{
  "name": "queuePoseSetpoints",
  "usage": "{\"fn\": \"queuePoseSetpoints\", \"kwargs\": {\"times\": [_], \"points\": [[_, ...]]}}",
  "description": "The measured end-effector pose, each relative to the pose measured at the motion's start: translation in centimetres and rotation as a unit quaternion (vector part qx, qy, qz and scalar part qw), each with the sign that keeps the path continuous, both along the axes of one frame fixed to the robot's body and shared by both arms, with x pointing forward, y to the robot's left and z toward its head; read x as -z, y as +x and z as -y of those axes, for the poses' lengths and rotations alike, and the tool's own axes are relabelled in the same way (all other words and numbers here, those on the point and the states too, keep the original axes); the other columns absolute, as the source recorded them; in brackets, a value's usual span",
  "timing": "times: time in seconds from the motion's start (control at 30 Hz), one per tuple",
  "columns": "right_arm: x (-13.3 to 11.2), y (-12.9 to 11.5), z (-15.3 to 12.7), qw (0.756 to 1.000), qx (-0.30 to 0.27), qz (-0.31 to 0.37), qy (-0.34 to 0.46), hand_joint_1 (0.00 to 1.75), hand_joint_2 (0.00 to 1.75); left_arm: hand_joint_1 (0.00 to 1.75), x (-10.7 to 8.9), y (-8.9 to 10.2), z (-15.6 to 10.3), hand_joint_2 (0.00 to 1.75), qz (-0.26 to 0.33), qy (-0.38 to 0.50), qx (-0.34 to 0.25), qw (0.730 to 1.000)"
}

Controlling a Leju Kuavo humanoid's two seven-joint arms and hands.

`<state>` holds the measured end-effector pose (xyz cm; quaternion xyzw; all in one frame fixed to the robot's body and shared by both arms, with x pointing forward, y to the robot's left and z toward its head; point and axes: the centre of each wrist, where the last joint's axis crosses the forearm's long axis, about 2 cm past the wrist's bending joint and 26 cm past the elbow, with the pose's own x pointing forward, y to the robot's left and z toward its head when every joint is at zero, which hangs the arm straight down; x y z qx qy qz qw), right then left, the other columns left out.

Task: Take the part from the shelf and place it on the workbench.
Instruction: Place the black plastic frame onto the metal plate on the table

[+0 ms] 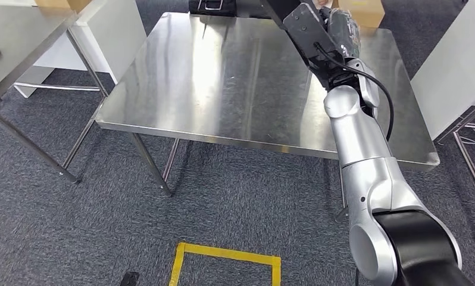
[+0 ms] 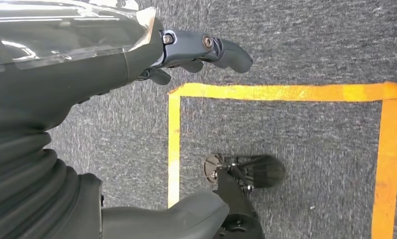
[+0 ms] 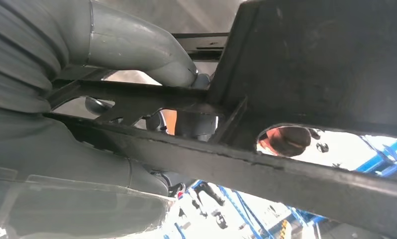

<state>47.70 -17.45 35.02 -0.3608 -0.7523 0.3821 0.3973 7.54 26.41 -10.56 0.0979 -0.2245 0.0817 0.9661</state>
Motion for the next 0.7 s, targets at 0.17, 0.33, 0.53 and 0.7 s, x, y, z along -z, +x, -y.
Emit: {"fn": "queuePoseSetpoints", "kwargs": {"times": [0.17,0.33,0.53,0.7], "points": [[-0.5,0.1,0.0,1.0,0.002,0.005,-0.002,1.75,1.75,0.0,0.0,0.1,0.1,1.75,0.001,0.0,0.001,1.0],[0.7,0.1,0.7,1.0,0.012,-0.006,-0.009,1.75,1.75,0.0,0.0,0.0,0.2,1.75,0.0,-0.001,0.005,1.0],[1.0,0.2,1.7,0.999,0.029,-0.008,-0.015,1.75,1.75,0.0,0.0,0.0,0.1,1.75,-0.001,-0.001,0.008,1.0],[0.7,0.3,1.8,0.999,0.031,-0.003,-0.014,1.75,1.75,0.0,0.0,0.1,0.2,1.75,0.001,-0.001,0.009,1.0]]}}
